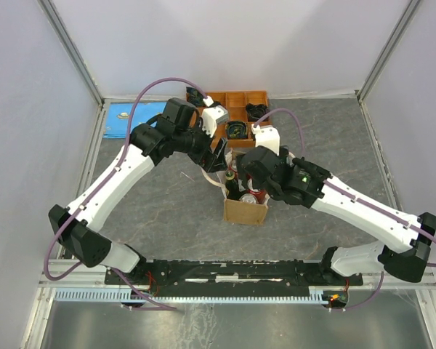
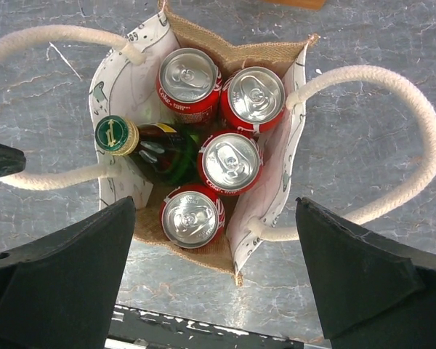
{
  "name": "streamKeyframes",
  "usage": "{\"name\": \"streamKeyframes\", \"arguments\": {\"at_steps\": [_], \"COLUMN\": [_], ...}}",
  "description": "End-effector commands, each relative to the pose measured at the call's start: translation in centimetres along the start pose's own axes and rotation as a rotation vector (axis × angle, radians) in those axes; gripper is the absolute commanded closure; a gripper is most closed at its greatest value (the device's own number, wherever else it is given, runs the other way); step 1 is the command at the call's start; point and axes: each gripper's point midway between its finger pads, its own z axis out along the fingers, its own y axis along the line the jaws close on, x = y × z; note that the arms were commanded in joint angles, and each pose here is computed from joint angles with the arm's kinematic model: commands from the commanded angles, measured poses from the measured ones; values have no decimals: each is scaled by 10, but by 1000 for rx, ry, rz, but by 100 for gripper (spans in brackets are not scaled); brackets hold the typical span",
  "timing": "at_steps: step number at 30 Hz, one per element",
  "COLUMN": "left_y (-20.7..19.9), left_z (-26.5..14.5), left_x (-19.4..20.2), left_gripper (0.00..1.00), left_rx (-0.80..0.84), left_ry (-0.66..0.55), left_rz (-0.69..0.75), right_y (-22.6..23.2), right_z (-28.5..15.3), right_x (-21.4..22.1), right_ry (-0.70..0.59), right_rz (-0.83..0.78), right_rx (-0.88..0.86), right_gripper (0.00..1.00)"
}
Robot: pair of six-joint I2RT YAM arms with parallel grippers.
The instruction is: Place the beverage into the canvas bag
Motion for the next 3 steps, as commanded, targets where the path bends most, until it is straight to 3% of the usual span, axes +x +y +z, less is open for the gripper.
{"name": "streamKeyframes", "arguments": {"at_steps": [1,3], "left_y": [-2,-2], "left_z": [-7,-6], "left_x": [-13,-11], "left_gripper": [13,13], "left_rx": [0,1], "left_ry": [-62,-58], "left_rz": [0,-1], "right_y": [-3,-4], "right_z": [1,1], "right_x": [-4,-4], "right_ry": [-29,-29], "right_rz": [53,55], "right_rx": [25,33], "right_gripper": [1,1]}}
